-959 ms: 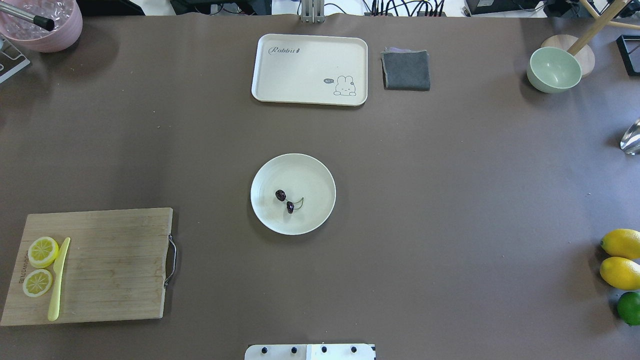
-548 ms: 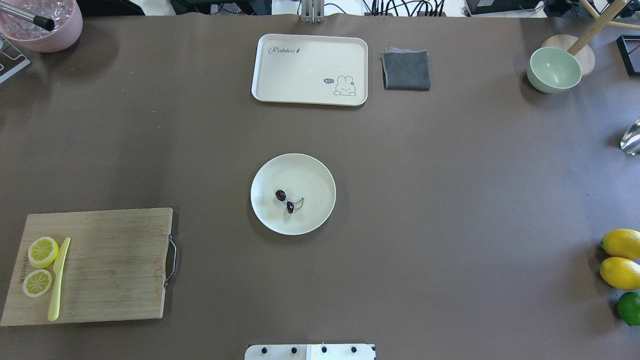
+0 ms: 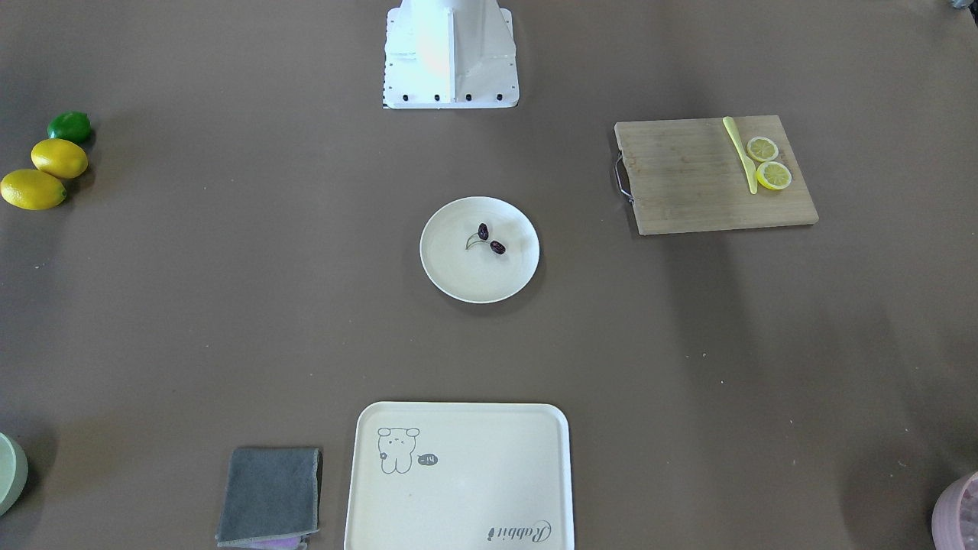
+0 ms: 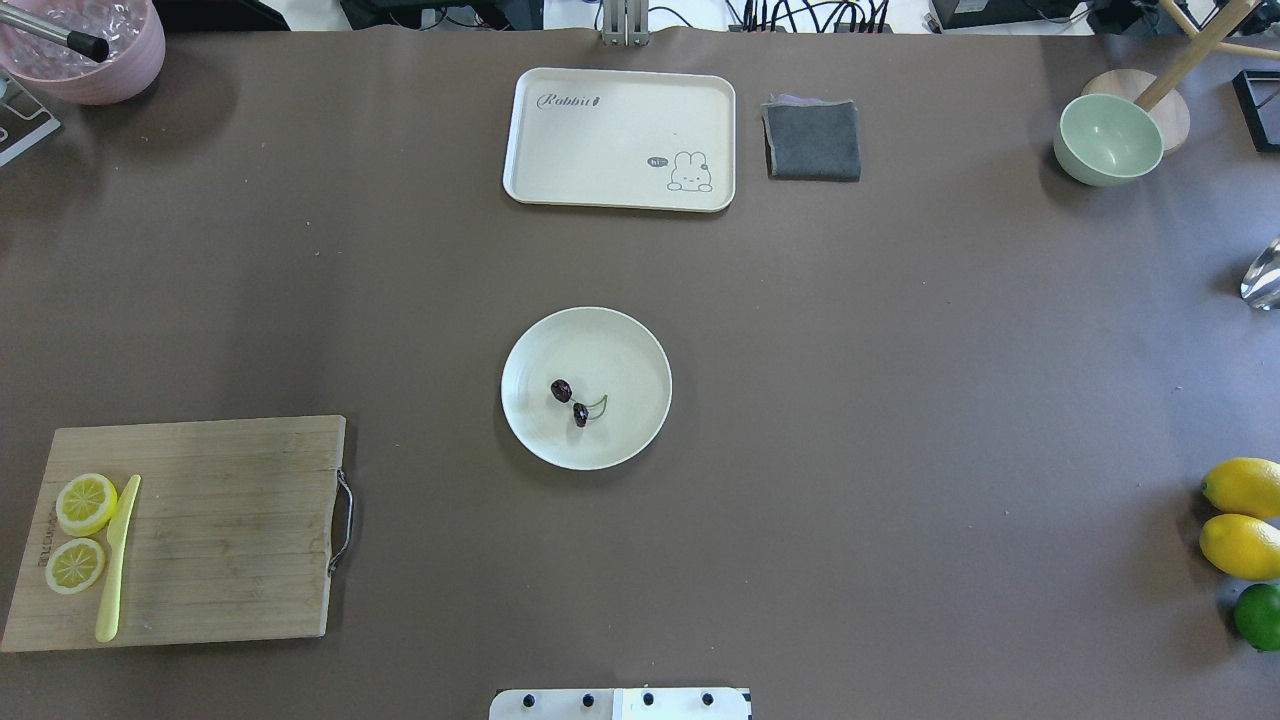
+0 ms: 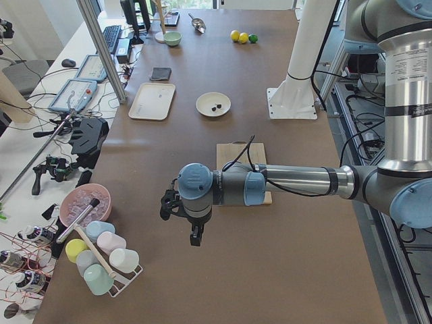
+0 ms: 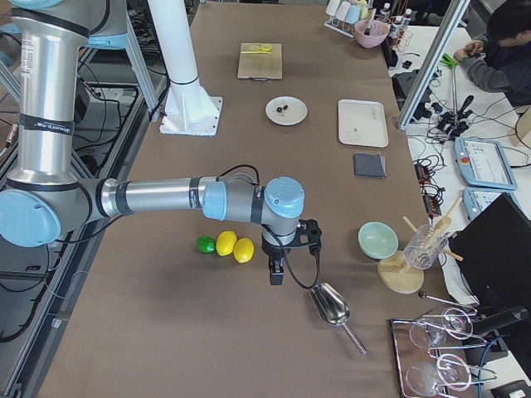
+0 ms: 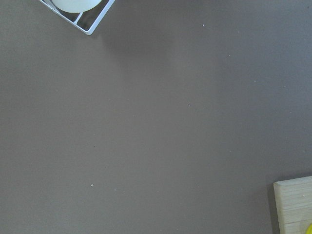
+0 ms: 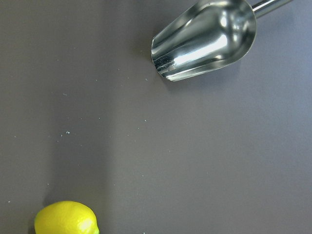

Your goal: Place red cherry on plate

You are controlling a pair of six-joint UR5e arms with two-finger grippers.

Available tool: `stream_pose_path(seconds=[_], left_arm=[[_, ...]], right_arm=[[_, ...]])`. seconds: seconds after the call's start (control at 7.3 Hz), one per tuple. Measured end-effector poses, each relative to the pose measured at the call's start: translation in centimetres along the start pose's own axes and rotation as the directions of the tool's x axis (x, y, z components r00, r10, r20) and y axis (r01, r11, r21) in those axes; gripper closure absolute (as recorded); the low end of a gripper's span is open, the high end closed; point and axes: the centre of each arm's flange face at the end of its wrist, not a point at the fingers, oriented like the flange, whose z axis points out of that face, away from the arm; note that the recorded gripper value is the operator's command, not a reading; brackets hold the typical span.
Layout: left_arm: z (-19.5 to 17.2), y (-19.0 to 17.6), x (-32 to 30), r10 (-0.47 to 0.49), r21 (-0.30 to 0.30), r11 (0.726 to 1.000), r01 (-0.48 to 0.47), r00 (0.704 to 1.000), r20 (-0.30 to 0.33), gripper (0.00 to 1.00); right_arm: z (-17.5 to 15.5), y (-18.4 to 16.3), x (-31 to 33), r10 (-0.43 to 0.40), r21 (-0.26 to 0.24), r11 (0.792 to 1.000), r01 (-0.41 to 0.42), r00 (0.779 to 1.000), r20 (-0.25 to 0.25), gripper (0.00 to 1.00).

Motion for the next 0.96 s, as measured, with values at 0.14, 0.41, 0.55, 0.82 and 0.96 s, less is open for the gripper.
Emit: stream_pose_path(seconds=[0.14, 0.41, 0.55, 0.82, 0.96], left_arm=[[0.00, -0.01, -0.01, 0.001, 0.001, 1.000, -0.001, 1.000, 0.000, 0.02], [-0.03, -0.03, 0.02, 0.002, 0.002, 1.000, -0.002, 1.000, 0.000, 0.02], [-0.05, -0.07, 0.04, 0.003, 0.003, 1.000, -0.003, 1.000, 0.001, 0.02], [-0.01, -0.05, -0.02, 0.003, 0.003, 1.000, -0.003, 1.000, 0.002, 0.02], [0.02, -0.03, -0.05, 0.001, 0.003, 1.000, -0.001, 1.000, 0.002, 0.02]], right_arm=[[-0.11, -0.14, -0.08, -0.002, 0.002, 1.000, 0.002, 1.000, 0.000, 0.00], [-0.28, -0.34, -0.16, -0.004, 0.006, 1.000, 0.004, 1.000, 0.000, 0.00], [-0.30, -0.36, -0.17, -0.005, 0.007, 1.000, 0.005, 1.000, 0.000, 0.00], [-0.33, -0.44, -0.23, -0.006, 0.008, 1.000, 0.006, 1.000, 0.001, 0.00], [-0.33, -0.44, -0.24, -0.006, 0.007, 1.000, 0.006, 1.000, 0.001, 0.00]])
